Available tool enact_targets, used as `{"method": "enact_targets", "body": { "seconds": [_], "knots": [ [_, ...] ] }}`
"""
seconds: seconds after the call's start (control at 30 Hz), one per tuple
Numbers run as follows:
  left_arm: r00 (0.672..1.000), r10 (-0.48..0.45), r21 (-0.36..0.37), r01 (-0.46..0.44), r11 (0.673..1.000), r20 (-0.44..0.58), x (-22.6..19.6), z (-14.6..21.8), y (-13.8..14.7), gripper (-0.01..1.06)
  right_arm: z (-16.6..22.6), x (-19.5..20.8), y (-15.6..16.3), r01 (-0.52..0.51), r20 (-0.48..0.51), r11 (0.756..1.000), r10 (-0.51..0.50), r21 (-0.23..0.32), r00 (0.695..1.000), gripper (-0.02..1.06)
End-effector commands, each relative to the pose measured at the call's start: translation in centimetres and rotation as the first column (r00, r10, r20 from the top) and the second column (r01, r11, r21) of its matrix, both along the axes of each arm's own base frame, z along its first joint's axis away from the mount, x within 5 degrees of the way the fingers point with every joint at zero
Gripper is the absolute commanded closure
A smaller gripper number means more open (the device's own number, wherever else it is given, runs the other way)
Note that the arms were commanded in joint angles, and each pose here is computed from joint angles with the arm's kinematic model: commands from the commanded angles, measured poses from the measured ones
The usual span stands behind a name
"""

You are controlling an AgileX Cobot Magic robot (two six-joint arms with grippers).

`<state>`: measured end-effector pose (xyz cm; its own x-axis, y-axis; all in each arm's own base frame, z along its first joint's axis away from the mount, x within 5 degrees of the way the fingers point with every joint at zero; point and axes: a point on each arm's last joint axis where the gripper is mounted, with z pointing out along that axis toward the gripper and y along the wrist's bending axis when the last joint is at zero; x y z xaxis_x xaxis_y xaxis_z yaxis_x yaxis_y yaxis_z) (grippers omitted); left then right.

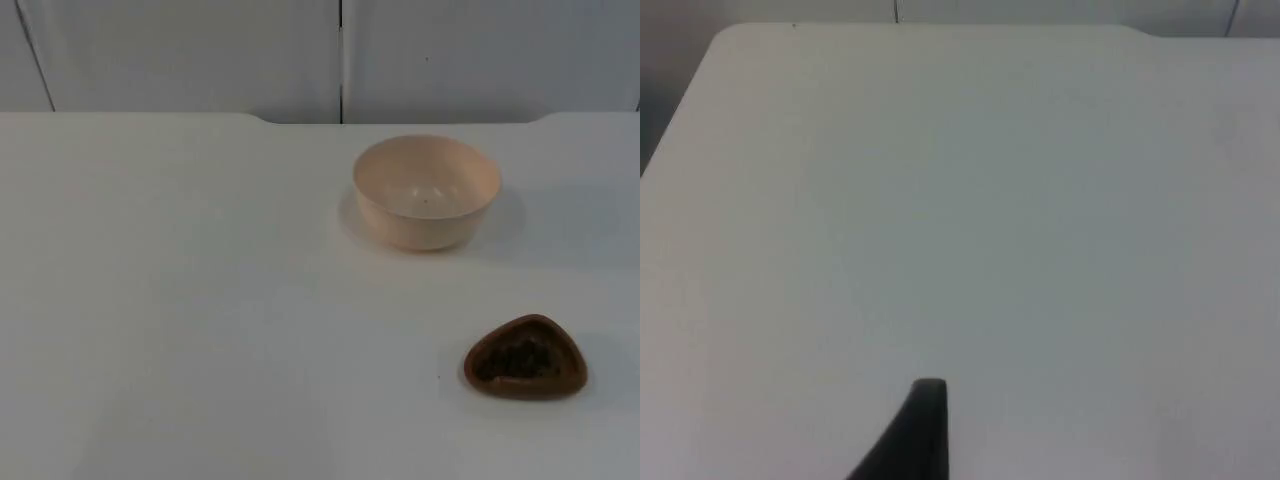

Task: Pick up the bowl with the left hand and pour the coffee beans from the cup into the bowl with the right hand.

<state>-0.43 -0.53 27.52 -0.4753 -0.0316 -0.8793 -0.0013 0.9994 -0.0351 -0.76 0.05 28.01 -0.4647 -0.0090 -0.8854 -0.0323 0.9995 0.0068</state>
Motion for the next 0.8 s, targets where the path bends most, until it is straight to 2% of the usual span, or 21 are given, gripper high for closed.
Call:
{"method": "enact_targets", "body": {
  "seconds": [0.0, 0.1, 0.47, 0.53, 0.77],
  "knots": [
    [1.0, -0.009, -0.017, 0.009, 1.0, 0.004, 0.0, -0.1, -0.2, 0.0, 0.0, 0.0, 0.0, -0.001, 0.007, 1.0, 0.001, -0.008, 1.0, -0.01],
    [1.0, -0.024, -0.041, 0.024, 0.999, 0.01, 0.0, 0.0, -0.4, 0.0, 0.0, 0.0, 0.0, -0.001, 0.007, 1.0, 0.001, -0.008, 1.0, -0.01],
    [0.999, -0.028, -0.048, 0.029, 0.998, 0.015, 0.0, 0.0, -0.5, 0.0, 0.0, 0.0, 0.0, -0.001, 0.007, 1.0, 0.001, -0.008, 1.0, -0.01],
    [0.999, -0.045, -0.074, 0.046, 0.996, 0.019, 0.0, 0.1, -0.7, 0.0, 0.0, 0.0, 0.0, -0.001, 0.007, 1.0, 0.001, -0.008, 1.0, -0.01],
    [0.996, -0.06, -0.094, 0.066, 0.993, 0.07, -0.5, 1.7, -0.9, 0.0, 0.0, 0.0, 0.0, -0.001, 0.007, 1.0, 0.001, -0.008, 1.0, -0.01]
  ]
}}
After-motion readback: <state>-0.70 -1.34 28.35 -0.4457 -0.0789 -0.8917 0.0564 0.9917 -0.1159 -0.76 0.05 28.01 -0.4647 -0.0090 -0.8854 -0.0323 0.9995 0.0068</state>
